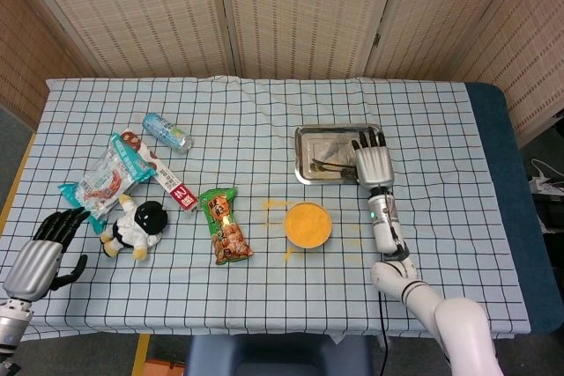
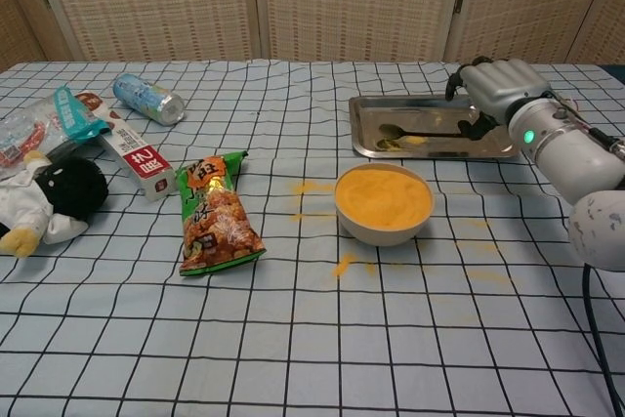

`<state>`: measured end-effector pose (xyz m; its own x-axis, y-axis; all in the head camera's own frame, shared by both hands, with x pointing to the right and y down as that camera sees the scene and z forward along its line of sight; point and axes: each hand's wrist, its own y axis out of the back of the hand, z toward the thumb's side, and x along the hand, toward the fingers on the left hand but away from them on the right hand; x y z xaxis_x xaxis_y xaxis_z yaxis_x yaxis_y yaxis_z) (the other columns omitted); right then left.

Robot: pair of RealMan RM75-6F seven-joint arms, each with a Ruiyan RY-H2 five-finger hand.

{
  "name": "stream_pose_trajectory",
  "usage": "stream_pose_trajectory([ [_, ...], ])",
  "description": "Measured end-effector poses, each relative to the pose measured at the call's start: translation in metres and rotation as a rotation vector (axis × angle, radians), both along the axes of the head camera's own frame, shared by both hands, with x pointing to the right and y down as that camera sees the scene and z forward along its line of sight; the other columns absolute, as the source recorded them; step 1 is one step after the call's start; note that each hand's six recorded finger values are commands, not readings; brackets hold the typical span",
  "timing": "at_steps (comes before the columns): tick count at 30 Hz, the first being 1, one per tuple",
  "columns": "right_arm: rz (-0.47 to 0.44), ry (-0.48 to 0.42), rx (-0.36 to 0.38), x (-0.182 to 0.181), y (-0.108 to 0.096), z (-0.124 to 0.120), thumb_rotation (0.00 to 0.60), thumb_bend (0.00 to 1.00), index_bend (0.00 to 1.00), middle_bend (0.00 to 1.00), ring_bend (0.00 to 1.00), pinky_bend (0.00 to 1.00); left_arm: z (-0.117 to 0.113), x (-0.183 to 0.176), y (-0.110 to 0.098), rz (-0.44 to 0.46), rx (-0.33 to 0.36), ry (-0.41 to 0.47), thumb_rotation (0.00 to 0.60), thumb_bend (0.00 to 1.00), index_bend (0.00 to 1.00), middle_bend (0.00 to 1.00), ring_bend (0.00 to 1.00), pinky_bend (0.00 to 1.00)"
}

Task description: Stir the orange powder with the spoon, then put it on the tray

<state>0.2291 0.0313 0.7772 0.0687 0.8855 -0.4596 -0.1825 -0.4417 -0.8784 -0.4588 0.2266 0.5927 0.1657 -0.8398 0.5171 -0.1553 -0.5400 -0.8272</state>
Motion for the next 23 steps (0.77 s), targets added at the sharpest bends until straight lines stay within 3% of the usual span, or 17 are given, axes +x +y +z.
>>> stream_pose_trajectory([
  [7, 0.001, -0.070, 0.026, 0.007, 0.003, -0.020, 0.600, 0.16, 0.00, 0.00, 0.00, 0.05, -0.003, 0.001, 0.001, 0.004, 0.010, -0.002, 0.600, 0.49, 0.00, 0.00, 0.00, 0.06],
  [12, -0.018, -0.169, 0.036, 0.013, 0.030, -0.052, 0.600, 0.16, 0.00, 0.00, 0.00, 0.01, -0.009, 0.000, 0.001, 0.000, 0.040, -0.004, 0.600, 0.49, 0.00, 0.00, 0.00, 0.06],
  [17, -0.019, -0.234, 0.024, 0.047, 0.097, -0.112, 0.600, 0.16, 0.00, 0.00, 0.00, 0.00, -0.013, 0.003, 0.003, 0.017, 0.075, -0.021, 0.600, 0.49, 0.00, 0.00, 0.00, 0.06],
  [21, 0.098, -0.165, 0.029, 0.118, 0.160, -0.171, 0.600, 0.17, 0.00, 0.00, 0.00, 0.00, -0.010, 0.006, 0.005, 0.033, 0.074, -0.049, 0.600, 0.49, 0.00, 0.00, 0.00, 0.06],
  [23, 0.129, -0.147, 0.031, 0.133, 0.176, -0.186, 0.600, 0.17, 0.00, 0.00, 0.00, 0.00, -0.009, 0.008, 0.006, 0.036, 0.072, -0.062, 0.600, 0.49, 0.00, 0.00, 0.00, 0.06],
])
